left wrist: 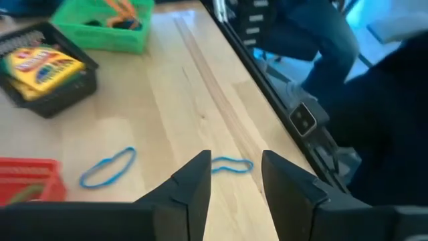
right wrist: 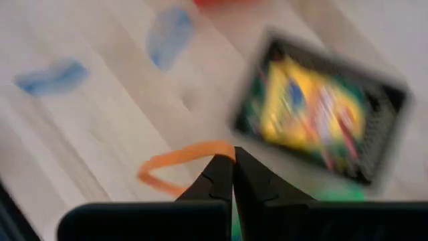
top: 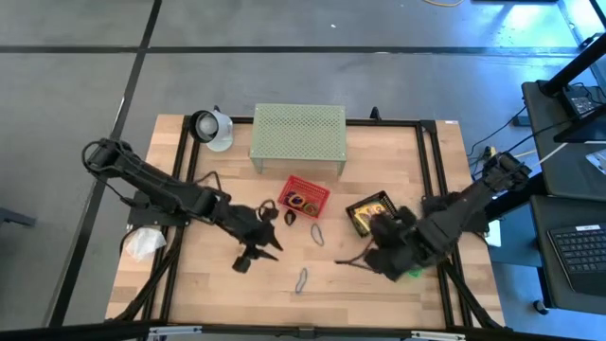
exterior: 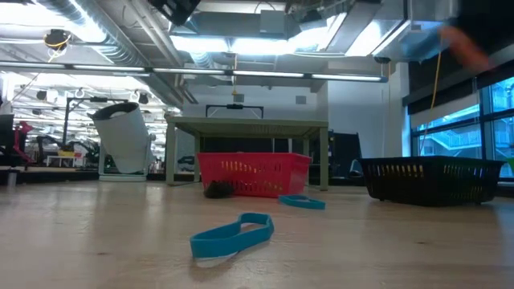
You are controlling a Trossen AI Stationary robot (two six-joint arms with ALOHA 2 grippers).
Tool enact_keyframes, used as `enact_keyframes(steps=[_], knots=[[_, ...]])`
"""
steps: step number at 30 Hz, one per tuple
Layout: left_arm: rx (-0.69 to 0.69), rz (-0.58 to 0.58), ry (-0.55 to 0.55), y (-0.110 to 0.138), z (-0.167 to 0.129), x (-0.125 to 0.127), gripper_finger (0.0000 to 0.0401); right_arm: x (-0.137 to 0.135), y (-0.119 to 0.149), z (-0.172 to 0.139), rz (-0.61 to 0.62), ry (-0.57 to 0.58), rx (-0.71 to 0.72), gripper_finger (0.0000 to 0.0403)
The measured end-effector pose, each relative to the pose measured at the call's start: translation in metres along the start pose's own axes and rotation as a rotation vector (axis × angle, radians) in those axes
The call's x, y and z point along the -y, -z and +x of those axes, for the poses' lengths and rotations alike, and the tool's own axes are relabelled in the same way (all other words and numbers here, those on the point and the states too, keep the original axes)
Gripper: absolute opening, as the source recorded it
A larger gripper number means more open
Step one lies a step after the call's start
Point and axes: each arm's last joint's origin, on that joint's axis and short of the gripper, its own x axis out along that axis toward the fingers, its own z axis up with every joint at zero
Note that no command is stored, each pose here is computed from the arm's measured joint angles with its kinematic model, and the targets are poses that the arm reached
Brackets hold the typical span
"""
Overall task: Pick & Place Office Desk Supplies
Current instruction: Put the orange rubber band into the green bin
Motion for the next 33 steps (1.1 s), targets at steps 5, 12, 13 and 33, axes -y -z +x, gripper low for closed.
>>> enact_keyframes(steps=[5,12,13,33], knots=[[-0.035,0.016,0.013,0.006,0.017,0.007,0.0119,0.015,0.031,-0.014,0.081,0.159,-0.160,0.0000],[-0.085,0.025,0.019,0.017,0.040,0.010,0.0117,0.026,0.054,-0.027,0.141,0.296,-0.219,0.0000],[-0.087,0.030,0.021,0.018,0.043,0.011,0.0116,0.026,0.056,-0.027,0.143,0.297,-0.218,0.0000],[-0.098,0.350,-0.012,0.010,0.080,0.028,0.0111,0.036,0.081,0.016,0.194,0.357,-0.378,0.0000]])
